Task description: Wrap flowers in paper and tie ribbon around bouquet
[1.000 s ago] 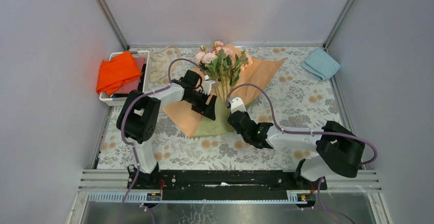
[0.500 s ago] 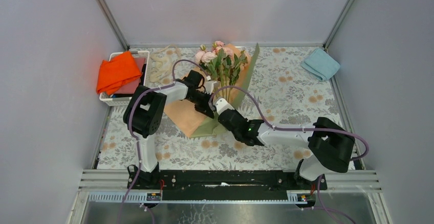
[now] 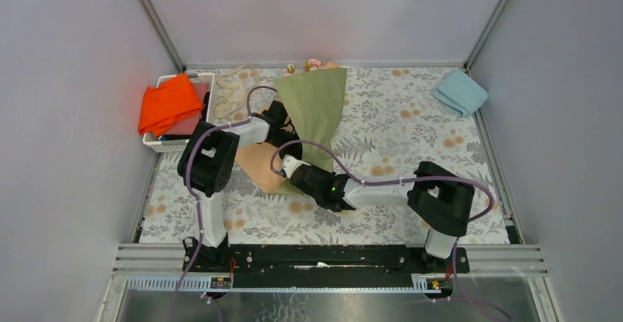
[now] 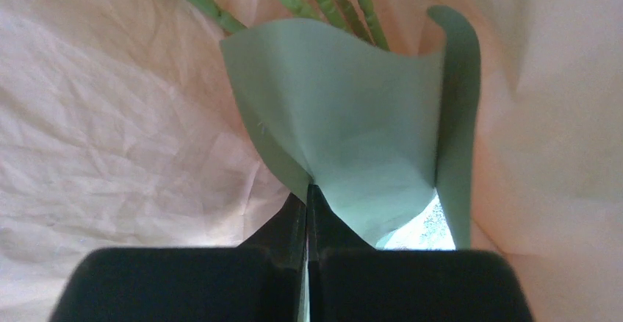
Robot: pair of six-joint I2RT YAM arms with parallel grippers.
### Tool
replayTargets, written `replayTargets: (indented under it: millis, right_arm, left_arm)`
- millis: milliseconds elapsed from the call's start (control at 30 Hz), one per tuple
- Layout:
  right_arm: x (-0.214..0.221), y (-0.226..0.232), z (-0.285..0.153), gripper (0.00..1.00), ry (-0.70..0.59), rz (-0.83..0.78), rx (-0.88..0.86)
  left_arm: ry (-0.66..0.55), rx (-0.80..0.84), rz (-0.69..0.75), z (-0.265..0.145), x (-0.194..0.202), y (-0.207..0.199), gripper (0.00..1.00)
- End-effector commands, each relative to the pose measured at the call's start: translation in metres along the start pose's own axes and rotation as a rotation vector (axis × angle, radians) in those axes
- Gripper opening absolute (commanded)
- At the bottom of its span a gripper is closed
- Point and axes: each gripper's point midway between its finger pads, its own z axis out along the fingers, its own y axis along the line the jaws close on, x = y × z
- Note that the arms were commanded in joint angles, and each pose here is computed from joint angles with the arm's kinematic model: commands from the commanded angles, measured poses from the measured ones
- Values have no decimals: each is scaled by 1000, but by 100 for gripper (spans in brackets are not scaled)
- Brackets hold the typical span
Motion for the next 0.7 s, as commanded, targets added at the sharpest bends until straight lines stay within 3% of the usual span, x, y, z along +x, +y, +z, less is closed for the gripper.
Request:
replayTargets:
  millis: [0,67,167,233,500,667]
  right_arm:
    - [-14,16,10,7,-32,-35,-39]
    - [-12,20,15,7,-23,-41,-43]
    - [-7,25,20,7,-12,-48,-44]
    - [-3,29,23,6,-3,-51,-49]
    - [4,33,27,5,15,-53,-53]
    - [5,33,28,5,17,-60,-51]
  left_arm:
    - [-57,-42,20,-8,-16,15,0]
    - [-75,-38,25,-14,-21,15,8]
    - [-113,-42,19,-30,-32,19,31]
    - [-155,-58,0,-50,-42,27,41]
    - [-455,-45,-38,-171,-84,39,69]
    - [-569,42,-64,-201,-87,20,83]
